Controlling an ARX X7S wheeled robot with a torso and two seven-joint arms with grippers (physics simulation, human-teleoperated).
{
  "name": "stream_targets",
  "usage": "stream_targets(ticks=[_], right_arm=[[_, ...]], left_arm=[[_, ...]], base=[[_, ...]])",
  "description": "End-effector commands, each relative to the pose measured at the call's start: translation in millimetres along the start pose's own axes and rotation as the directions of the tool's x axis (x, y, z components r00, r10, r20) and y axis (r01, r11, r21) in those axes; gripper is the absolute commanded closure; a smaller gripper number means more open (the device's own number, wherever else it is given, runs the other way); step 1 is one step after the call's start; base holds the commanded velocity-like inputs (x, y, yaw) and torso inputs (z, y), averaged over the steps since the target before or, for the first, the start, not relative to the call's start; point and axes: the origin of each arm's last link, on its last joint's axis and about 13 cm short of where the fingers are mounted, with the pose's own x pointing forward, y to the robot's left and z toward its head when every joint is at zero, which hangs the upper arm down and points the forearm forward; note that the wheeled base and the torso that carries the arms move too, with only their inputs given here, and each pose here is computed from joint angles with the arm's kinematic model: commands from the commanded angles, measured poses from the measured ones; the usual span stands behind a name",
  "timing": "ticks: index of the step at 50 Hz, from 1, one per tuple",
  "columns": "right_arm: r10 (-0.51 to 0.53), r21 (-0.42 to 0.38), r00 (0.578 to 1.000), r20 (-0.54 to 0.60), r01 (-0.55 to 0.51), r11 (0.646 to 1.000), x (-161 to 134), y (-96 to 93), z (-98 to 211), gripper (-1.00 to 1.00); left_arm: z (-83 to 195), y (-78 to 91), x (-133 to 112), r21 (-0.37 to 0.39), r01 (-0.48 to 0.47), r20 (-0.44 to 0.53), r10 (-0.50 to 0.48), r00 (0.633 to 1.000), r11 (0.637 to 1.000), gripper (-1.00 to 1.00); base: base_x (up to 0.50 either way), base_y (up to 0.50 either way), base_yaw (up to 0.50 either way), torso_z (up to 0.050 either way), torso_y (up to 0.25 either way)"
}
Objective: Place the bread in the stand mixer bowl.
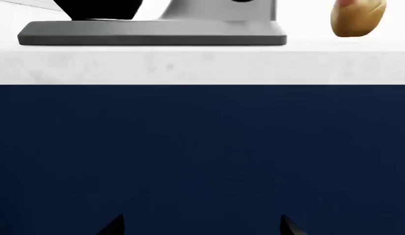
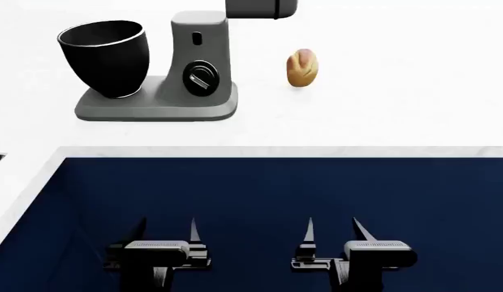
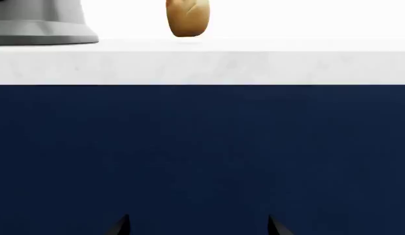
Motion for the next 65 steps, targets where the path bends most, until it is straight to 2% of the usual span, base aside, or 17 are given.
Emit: stream_targets(ticks=[1, 4, 7, 12, 15, 20, 25, 27, 32, 34, 36, 40, 43, 49, 57, 62, 65], right_arm=[[-0.017, 0.017, 1.0, -0.008, 0.018, 1.0, -0.3, -0.8, 1.3, -1.0], [-0.008, 0.019, 1.0, -0.027, 0.009, 1.0, -0.1, 0.1, 1.9, -1.0], [0.008, 0.018, 0.999, -0.034, -0.008, 1.0, -2.2, -1.7, 8.2, -1.0], [-0.02, -0.011, 1.0, -0.022, 0.02, 1.0, -7.5, -15.3, 44.3, -1.0], [-0.008, -0.059, 1.0, -0.018, 0.007, 0.998, -9.3, -19.8, 65.9, -1.0], [0.029, -0.064, 0.999, -0.013, -0.03, 0.998, -9.0, -25.7, 104.6, -1.0], [0.038, -0.096, 0.999, 0.009, -0.037, 0.995, -5.9, -25.9, 120.3, -1.0], [0.042, -0.098, 0.999, 0.014, -0.04, 0.994, -4.4, -25.0, 119.0, -1.0], [0.05, -0.088, 0.998, 0.037, -0.047, 0.995, -2.9, -23.6, 122.4, -1.0], [0.049, -0.084, 0.998, 0.038, -0.045, 0.995, -3.6, -24.2, 121.9, -1.0], [0.049, -0.07, 0.998, 0.036, -0.047, 0.996, -3.2, -24.8, 120.0, -1.0], [0.051, -0.062, 0.998, 0.041, -0.048, 0.997, -3.9, -24.8, 119.6, -1.0], [0.047, -0.055, 0.998, 0.041, -0.045, 0.997, -4.4, -25.7, 119.7, -1.0], [0.04, -0.063, 0.998, 0.05, -0.037, 0.997, -6.4, -26.7, 123.7, -1.0], [0.031, -0.06, 0.998, 0.063, -0.027, 0.998, -1.7, -24.4, 126.9, -1.0], [0.009, -0.048, 0.997, 0.071, -0.006, 0.999, -3.1, -27.3, 131.7, -1.0], [-0.005, -0.073, 0.993, 0.121, 0.014, 0.997, -5.1, -30.8, 151.6, -1.0]], left_arm=[[0.9, 0.2, -2.2, -0.012, 0.027, -0.064, -0.027, 0.998, 1.0, -1.0], [2.8, 2.0, -1.7, 0.042, 0.016, -0.042, -0.014, 0.999, 0.999, -1.0], [16.8, 5.9, 1.7, 0.024, 0.015, -0.011, -0.014, 1.0, 1.0, -1.0], [57.6, 11.2, 5.0, 0.001, 0.041, 0.064, -0.041, 0.997, 0.999, -1.0], [78.9, 17.3, 8.2, 0.071, 0.049, 0.099, -0.056, 0.993, 0.996, -1.0], [126.5, 28.3, 7.0, 0.109, 0.049, 0.148, -0.065, 0.987, 0.993, -1.0], [175.7, 43.7, -2.4, 0.144, 0.029, 0.193, -0.057, 0.98, 0.989, -1.0], [187.3, 47.7, -5.2, 0.15, 0.006, 0.198, -0.036, 0.979, 0.989, -1.0], [254.1, 68.1, -17.2, 0.122, -0.089, 0.324, 0.045, 0.945, 0.988, -1.0], [262.9, 71.3, -19.8, 0.126, -0.1, 0.324, 0.054, 0.945, 0.987, -1.0], [277.9, 80.3, -20.7, 0.117, -0.186, 0.329, 0.138, 0.934, 0.976, -1.0], [304.1, 82.1, -34.7, 0.123, -0.215, 0.389, 0.153, 0.909, 0.969, -1.0], [315.3, 88.7, -41.9, 0.081, -0.255, 0.41, 0.2, 0.89, 0.964, -1.0], [316.5, 96.9, -47.8, 0.08, -0.291, 0.41, 0.235, 0.881, 0.953, -1.0], [330.0, 122.1, -59.4, -0.023, -0.422, 0.425, 0.391, 0.816, 0.906, -1.0], [328.7, 124.7, -58.0, -0.029, -0.477, 0.43, 0.442, 0.787, 0.878, -1.0], [329.5, 127.9, -63.3, -0.057, -0.505, 0.435, 0.477, 0.764, 0.861, -1.0]], base=[[0.0, 0.0, 0.0, 0.0, 0.0], [0.0, 0.0, 0.0, 0.0, 0.0], [0.0, 0.0, 0.0, 0.0, 0.0], [0.0, 0.0, 0.0, 0.0, 0.0], [0.0, 0.0, 0.0, 0.0, 0.0], [0.0, 0.0, 0.0, 0.0, 0.0], [0.0, 0.0, 0.0, 0.0, 0.0], [0.0, 0.0, 0.0, 0.0, 0.0], [0.0, 0.0, 0.0, 0.0, 0.0], [0.0, 0.0, 0.0, 0.0, 0.0], [0.0, 0.0, 0.0, 0.0, 0.0], [0.0, 0.0, 0.0, 0.0, 0.0], [0.0, 0.0, 0.0, 0.0, 0.0], [0.0, 0.0, 0.0, 0.0, 0.0], [0.0, 0.0, 0.0, 0.0, 0.0], [0.0, 0.0, 0.0, 0.0, 0.0], [0.0, 0.0, 0.0, 0.0, 0.0]])
